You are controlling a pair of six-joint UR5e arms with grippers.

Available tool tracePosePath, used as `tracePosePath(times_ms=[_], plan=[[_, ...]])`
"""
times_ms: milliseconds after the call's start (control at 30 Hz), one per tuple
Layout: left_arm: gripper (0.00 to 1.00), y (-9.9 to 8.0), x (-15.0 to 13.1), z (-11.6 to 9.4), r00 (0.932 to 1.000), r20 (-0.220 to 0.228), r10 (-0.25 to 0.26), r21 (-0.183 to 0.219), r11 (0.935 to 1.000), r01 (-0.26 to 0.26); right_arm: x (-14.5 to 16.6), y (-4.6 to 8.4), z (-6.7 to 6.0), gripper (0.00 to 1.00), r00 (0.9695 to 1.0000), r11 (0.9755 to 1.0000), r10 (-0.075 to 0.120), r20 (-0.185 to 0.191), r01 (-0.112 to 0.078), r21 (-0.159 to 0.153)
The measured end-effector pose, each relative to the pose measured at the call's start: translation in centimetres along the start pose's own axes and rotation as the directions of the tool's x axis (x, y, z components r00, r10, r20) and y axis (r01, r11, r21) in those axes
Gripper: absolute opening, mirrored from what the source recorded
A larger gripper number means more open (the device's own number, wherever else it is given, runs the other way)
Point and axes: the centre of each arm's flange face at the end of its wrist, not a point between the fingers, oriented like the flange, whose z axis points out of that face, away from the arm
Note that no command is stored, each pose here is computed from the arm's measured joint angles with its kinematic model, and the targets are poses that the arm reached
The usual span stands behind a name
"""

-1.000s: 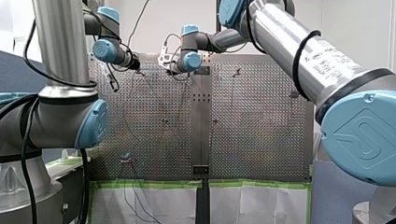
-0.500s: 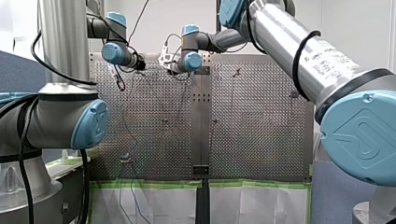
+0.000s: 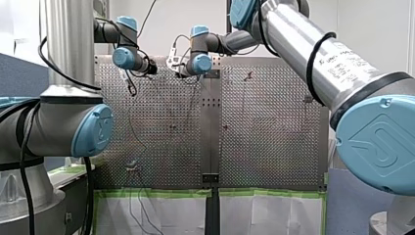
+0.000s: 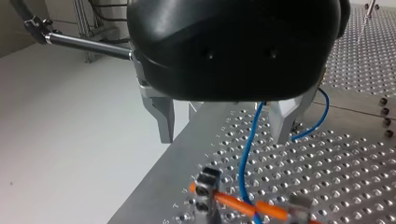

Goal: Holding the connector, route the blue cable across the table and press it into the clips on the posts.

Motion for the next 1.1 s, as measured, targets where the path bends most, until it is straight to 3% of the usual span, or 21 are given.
tracePosePath(times_ms=[233, 467, 700, 733, 767, 800, 833, 867, 900, 933, 1100], plan=[[1.0, -0.6, 0.6, 1.1, 0.9999, -0.012, 0.0, 0.018, 0.9998, 0.0, 0.1, 0.0, 0.0, 0.0, 1.0, 1.0, 0.003, -0.002, -0.003, 0.001], [1.0, 0.2, 2.6, 2.2, 0.9987, -0.051, 0.003, -0.009, 1.0, -0.004, 0.1, 0.0, 0.0, 0.0, 1.0, 1.0, 0.006, -0.001, -0.006, 0.002], [1.0, 0.3, 2.7, 2.6, 0.9994, -0.035, -0.001, -0.02, 0.9998, 0.0, 0.1, 0.0, 0.0, 0.0, 1.0, 1.0, 0.006, 0.001, -0.006, 0.002], [0.78, 0.3, 2.7, 2.6, 0.9994, -0.033, -0.001, -0.021, 0.9998, 0.001, 0.1, 0.0, 0.0, 0.0, 1.0, 1.0, 0.006, 0.001, -0.006, 0.002], [0.64, 0.3, 2.7, 2.6, 0.9995, -0.031, -0.001, -0.023, 0.9997, 0.001, 0.1, 0.0, 0.0, 0.0, 1.0, 1.0, 0.006, 0.001, -0.006, 0.003], [0.64, 0.3, 2.7, 2.6, 0.9996, -0.03, -0.001, -0.027, 0.9996, 0.0, 0.1, 0.0, 0.0, 0.0, 1.0, 1.0, 0.006, 0.001, -0.006, 0.002], [0.47, 0.4, 2.7, 2.6, 0.9996, -0.028, 0.0, -0.031, 0.9995, -0.001, 0.1, 0.0, 0.0, 0.0, 1.0, 1.0, 0.006, 0.001, -0.006, 0.002], [0.19, 0.4, 2.7, 2.5, 0.9996, -0.027, 0.001, -0.039, 0.9992, -0.002, 0.1, 0.0, 0.0, 0.0, 1.0, 1.0, 0.006, 0.002, -0.006, 0.002], [0.19, 0.4, 2.7, 2.5, 0.9997, -0.026, 0.004, -0.047, 0.9989, -0.005, 0.1, 0.0, 0.0, 0.0, 1.0, 1.0, 0.006, 0.003, -0.006, 0.002], [0.0, 0.5, 2.7, 2.5, 0.9996, -0.027, 0.007, -0.055, 0.9985, -0.009, 0.1, 0.0, 0.0, 0.0, 1.0, 1.0, 0.006, 0.003, -0.006, 0.002], [0.0, 0.8, 2.9, 2.2, 0.9991, -0.035, 0.025, -0.1, 0.9946, -0.028, 0.0, -0.2, -0.1, 0.0, 0.9999, 1.0, 0.008, 0.007, -0.008, 0.003]])
